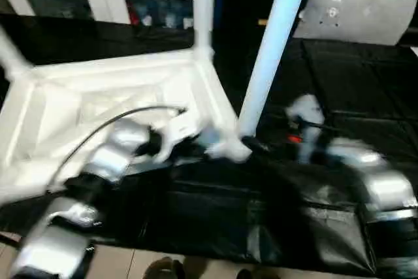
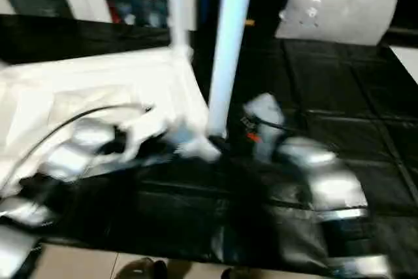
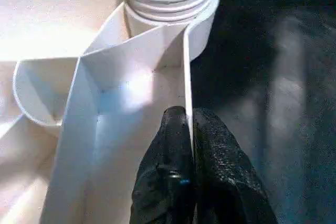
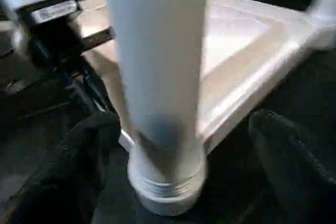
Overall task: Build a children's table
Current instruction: Rotate leg to tighten
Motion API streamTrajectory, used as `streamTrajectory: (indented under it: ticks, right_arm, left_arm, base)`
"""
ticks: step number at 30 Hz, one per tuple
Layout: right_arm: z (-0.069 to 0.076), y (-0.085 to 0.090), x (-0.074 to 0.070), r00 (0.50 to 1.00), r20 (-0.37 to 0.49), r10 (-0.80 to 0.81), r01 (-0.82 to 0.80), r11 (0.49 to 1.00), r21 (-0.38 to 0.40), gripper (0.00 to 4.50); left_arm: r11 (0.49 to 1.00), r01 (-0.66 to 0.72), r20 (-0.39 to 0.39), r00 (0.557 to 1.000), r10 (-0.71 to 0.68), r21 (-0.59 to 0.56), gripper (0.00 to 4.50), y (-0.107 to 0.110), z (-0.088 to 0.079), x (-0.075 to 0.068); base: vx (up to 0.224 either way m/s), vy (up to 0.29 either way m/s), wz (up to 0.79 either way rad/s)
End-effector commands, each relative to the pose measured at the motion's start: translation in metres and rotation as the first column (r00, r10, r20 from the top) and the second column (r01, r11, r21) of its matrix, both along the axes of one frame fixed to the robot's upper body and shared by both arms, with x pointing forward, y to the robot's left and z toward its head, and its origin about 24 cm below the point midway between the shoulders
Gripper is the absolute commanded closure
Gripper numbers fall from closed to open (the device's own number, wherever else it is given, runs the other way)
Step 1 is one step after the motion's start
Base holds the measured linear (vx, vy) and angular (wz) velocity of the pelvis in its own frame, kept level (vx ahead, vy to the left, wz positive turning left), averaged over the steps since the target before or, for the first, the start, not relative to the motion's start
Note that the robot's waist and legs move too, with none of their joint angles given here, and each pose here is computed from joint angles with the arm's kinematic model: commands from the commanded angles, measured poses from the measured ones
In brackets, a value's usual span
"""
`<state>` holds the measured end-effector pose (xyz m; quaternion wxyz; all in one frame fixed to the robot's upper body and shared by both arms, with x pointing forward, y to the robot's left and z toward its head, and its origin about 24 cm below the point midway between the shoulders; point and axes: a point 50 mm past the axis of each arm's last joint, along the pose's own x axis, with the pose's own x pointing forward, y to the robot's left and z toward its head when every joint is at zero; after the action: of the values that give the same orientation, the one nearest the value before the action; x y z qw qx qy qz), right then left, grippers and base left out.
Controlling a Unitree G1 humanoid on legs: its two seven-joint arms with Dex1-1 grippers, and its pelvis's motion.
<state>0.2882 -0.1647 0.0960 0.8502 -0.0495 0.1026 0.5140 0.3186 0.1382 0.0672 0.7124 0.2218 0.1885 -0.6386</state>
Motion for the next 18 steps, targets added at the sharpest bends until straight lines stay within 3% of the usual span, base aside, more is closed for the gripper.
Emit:
streamTrajectory:
  ticks: [1, 7, 14, 18]
  right_arm:
    - [0.0, 0.002, -0.002, 0.997, -0.01, 0.079, -0.079, 0.997, 0.005, 0.07]
    - [-0.001, -0.003, -0.01, 0.956, -0.072, 0.284, -0.285, 0.959, 0.004, 0.52]
    - [-0.006, -0.003, -0.011, 0.925, -0.099, 0.368, -0.371, 0.928, -0.017, 1.2]
    - [-0.013, -0.004, -0.008, 0.925, -0.107, 0.364, -0.37, 0.928, -0.041, 1.32]
  left_arm:
    - [0.991, 0.134, 0.03, 0.991, -0.133, -0.03, 4.5, -0.016, 0.011, -0.004]
    - [0.972, 0.235, 0.011, 0.972, -0.235, 0.014, 4.5, -0.013, 0.012, -0.009]
    - [0.961, 0.276, 0.008, 0.961, -0.276, 0.007, 4.5, -0.016, 0.014, -0.011]
    - [0.963, 0.269, 0.017, 0.963, -0.269, 0.006, 4.5, -0.017, 0.012, -0.011]
  base:
    - [0.0, 0.0, 0.0]
    - [0.0, 0.0, 0.0]
    - [0.0, 0.0, 0.0]
    - [0.0, 0.0, 0.0]
